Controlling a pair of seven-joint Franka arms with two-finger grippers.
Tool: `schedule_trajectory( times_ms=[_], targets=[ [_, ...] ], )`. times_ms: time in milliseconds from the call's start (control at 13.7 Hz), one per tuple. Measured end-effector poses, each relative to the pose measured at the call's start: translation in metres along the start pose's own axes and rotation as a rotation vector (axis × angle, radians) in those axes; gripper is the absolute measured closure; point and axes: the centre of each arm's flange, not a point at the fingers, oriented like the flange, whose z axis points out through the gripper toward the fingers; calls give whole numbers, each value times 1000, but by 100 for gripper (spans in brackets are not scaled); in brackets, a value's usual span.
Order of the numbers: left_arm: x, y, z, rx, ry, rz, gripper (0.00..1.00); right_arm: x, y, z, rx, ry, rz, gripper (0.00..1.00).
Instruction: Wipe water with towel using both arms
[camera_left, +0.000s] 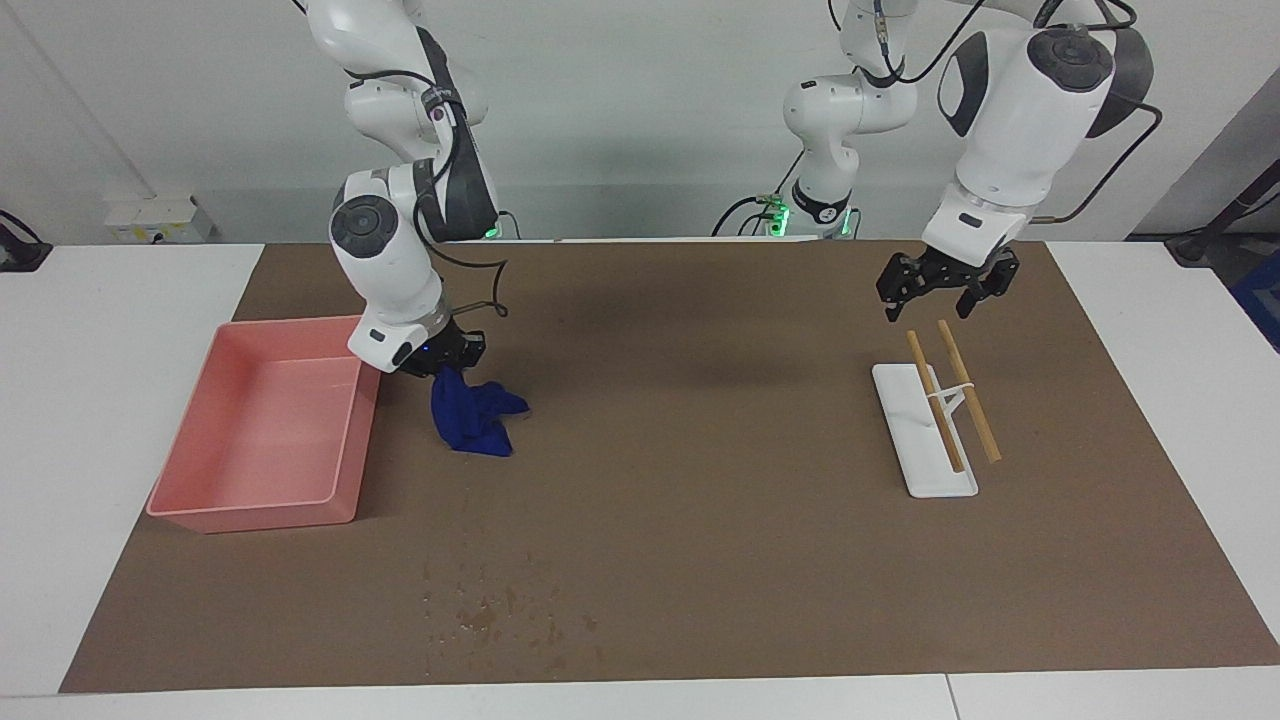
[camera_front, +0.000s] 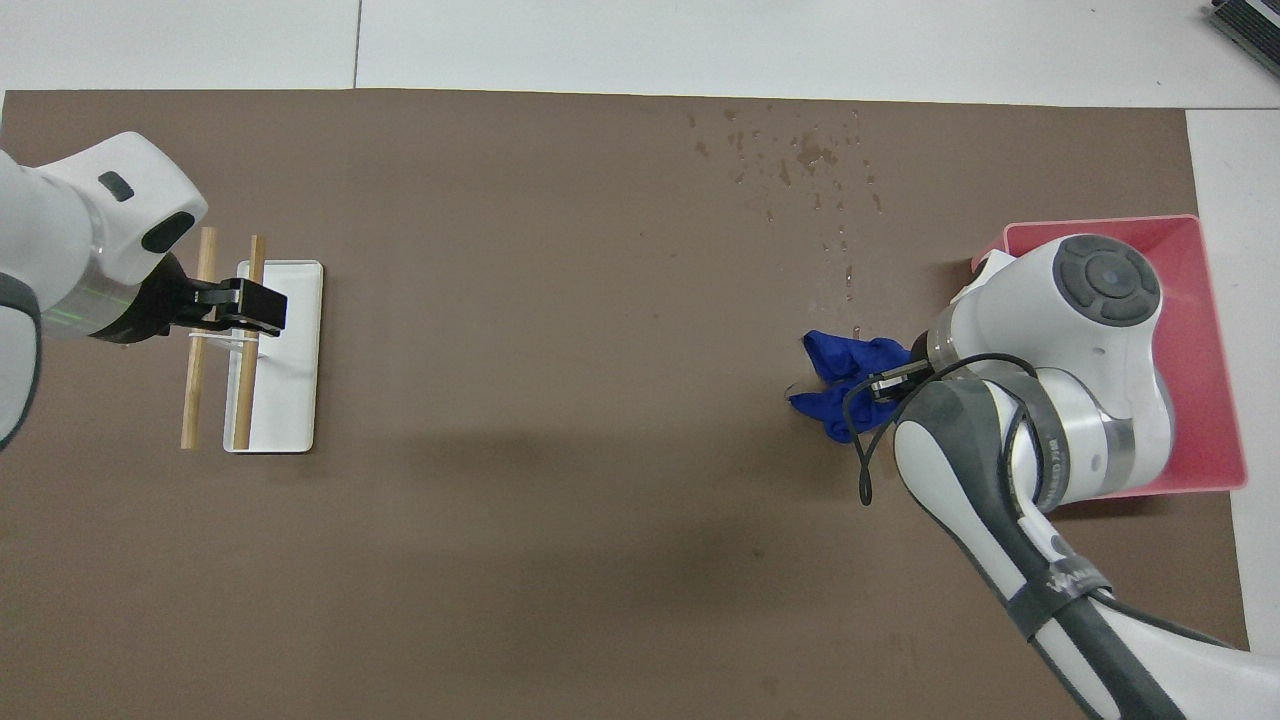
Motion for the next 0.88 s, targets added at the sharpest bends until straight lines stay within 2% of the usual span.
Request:
schedule_trajectory(
  times_ms=[292, 657, 876],
  targets=[
    [1, -28, -23, -22, -49, 7, 0, 23, -5, 33, -81, 91, -127, 85],
    [1, -29, -16, -28, -76, 7, 0, 43, 4, 61, -95, 187, -179, 85],
    [1, -29, -16, -28, -77, 6, 0, 48, 5, 67, -97, 211, -178, 85]
  ],
)
